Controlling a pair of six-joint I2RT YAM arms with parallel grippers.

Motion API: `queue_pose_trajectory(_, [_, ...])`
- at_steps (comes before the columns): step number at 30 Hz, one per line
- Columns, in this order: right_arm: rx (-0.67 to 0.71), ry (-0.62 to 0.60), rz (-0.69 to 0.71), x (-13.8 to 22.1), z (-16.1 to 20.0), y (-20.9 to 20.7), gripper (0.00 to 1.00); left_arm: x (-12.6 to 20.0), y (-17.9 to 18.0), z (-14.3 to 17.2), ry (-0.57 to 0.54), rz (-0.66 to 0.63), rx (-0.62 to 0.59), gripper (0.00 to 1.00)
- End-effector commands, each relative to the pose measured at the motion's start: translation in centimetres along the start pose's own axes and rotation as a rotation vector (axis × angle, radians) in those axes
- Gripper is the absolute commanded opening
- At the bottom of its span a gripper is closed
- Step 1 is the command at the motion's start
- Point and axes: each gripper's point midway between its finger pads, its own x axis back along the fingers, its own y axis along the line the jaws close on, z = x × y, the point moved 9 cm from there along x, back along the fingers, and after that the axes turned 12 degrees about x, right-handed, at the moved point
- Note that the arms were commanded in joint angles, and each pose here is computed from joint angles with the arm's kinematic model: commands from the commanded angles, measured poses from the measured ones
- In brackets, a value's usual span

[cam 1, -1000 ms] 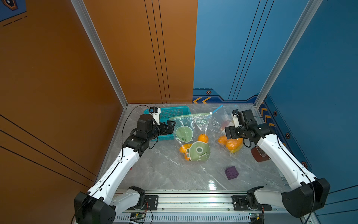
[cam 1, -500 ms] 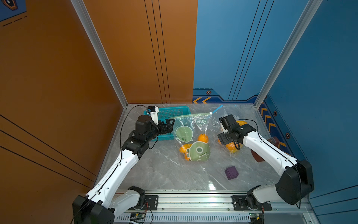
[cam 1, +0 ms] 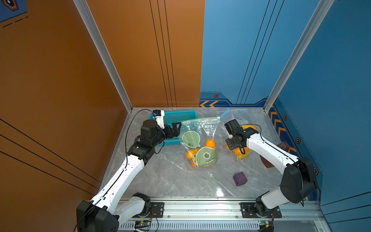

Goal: Place the mango in a zip-top bag and seal the zipper
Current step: Move the zipper food storage bag to the center of the board.

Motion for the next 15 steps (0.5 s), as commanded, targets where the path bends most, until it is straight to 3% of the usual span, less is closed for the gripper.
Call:
queue_pose_trajectory(1, [-0.096,-0.060,-0.032,1.4,-1.0,-0.1,0.03,-0.2,0.5,0.2,0.005,0.002,0.005,0.98])
queue_pose_trajectory(9, [-0.338,-0.128,-0.111,2.6,-2.1,-0.1,0.00,-0.3,0.5,0.3,0.011,0.000,0.002,0.98])
queue_pose_trajectory(15, [-0.435,-0.178,-0.199,3.2,-3.1,0.3,0.00,-0.7,0.7,0.4,0.020,-0.001,0.004,0.98])
